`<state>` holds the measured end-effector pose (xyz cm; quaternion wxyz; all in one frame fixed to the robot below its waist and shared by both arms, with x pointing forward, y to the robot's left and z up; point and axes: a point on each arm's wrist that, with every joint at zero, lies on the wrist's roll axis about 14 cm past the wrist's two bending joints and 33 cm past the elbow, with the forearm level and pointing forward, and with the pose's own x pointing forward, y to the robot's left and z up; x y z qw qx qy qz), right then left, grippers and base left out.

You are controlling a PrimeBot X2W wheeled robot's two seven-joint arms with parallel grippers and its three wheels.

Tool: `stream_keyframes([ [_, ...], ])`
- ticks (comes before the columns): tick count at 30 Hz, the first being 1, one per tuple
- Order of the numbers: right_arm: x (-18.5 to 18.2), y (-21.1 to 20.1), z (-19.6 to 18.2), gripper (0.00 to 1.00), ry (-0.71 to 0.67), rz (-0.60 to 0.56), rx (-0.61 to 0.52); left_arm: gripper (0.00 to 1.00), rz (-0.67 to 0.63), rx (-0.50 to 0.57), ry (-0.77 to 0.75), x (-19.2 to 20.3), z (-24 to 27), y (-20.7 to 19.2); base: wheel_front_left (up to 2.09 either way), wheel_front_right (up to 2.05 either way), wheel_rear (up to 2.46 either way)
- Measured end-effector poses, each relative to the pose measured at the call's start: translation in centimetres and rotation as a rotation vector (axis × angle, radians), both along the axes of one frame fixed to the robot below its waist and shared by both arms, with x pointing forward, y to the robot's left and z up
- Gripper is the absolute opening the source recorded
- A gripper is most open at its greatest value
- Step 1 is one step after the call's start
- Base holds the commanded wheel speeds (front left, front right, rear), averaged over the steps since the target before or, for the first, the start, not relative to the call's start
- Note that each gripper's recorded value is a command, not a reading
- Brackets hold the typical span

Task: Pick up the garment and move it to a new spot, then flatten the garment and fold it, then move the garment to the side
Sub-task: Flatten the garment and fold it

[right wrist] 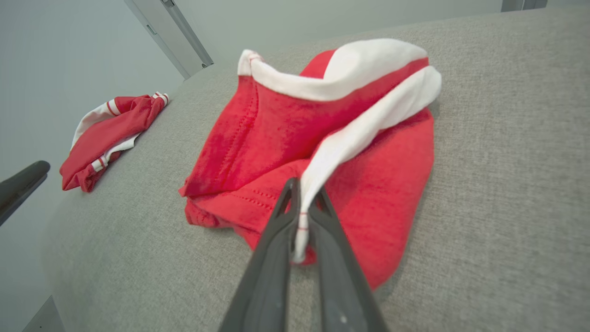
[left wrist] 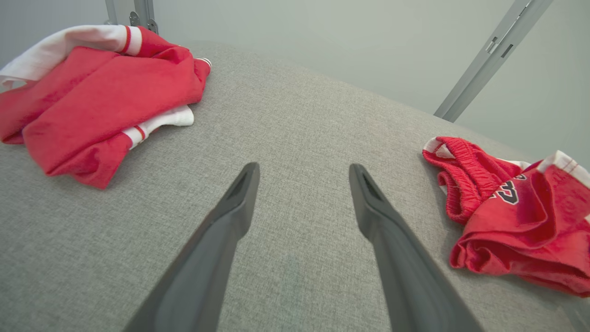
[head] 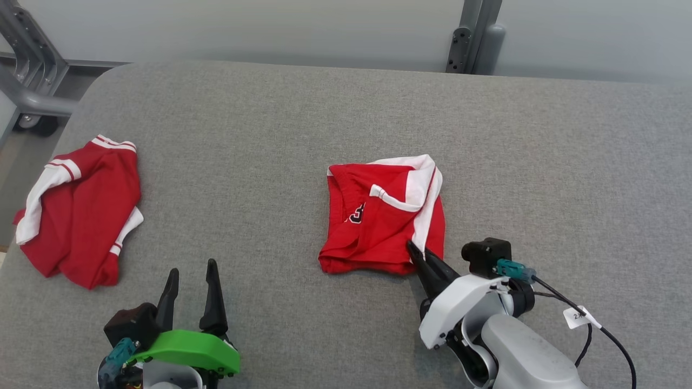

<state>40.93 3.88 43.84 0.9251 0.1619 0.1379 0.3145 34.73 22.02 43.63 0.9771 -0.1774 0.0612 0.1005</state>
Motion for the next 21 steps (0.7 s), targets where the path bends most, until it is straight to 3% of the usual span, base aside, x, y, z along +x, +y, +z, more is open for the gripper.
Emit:
stream_keyframes([
  [2, -0.1, 0.0, 0.0, 0.28, -0.001, -0.001, 0.001, 1.0, -0.001, 0.001, -0.002, 0.0, 0.1, 0.0, 0.0, 0.0, 0.0],
  [3, -0.2, -0.1, 0.1, 0.27, -0.001, -0.002, 0.001, 1.0, -0.002, 0.0, -0.003, 0.0, 0.1, 0.0, 0.0, 0.0, 0.0],
  [4, -0.2, -0.1, 0.1, 0.07, -0.003, -0.002, 0.002, 1.0, -0.003, 0.0, -0.004, 0.0, 0.1, -0.1, 0.0, 0.0, 0.0],
  [7, 0.0, 0.0, 0.6, 0.0, -0.014, -0.005, 0.014, 1.0, -0.005, -0.001, -0.007, 0.0, 0.2, -0.1, 0.0, 0.0, 0.0],
  [16, 1.4, 1.2, 2.6, 0.0, -0.072, 0.02, 0.024, 1.0, 0.0, -0.001, -0.005, -0.4, 0.2, 0.0, 0.0, 0.0, 0.0],
  [17, 1.7, 1.4, 2.9, 0.2, -0.082, 0.027, 0.023, 1.0, 0.001, -0.002, -0.005, -0.4, 0.1, 0.0, 0.0, 0.0, 0.0],
  [19, 2.2, 1.9, 3.3, 0.4, -0.095, 0.041, 0.013, 1.0, 0.005, -0.004, -0.002, -0.5, 0.1, 0.1, 0.0, 0.0, 0.0],
  [20, 2.4, 2.2, 3.4, 0.43, -0.102, 0.049, 0.008, 1.0, 0.008, -0.006, 0.0, -0.6, 0.0, 0.2, 0.0, 0.0, 0.0],
  [21, 2.6, 2.4, 3.4, 0.38, -0.106, 0.058, -0.002, 1.0, 0.011, -0.007, 0.002, -0.7, 0.0, 0.3, 0.0, 0.0, 0.0],
])
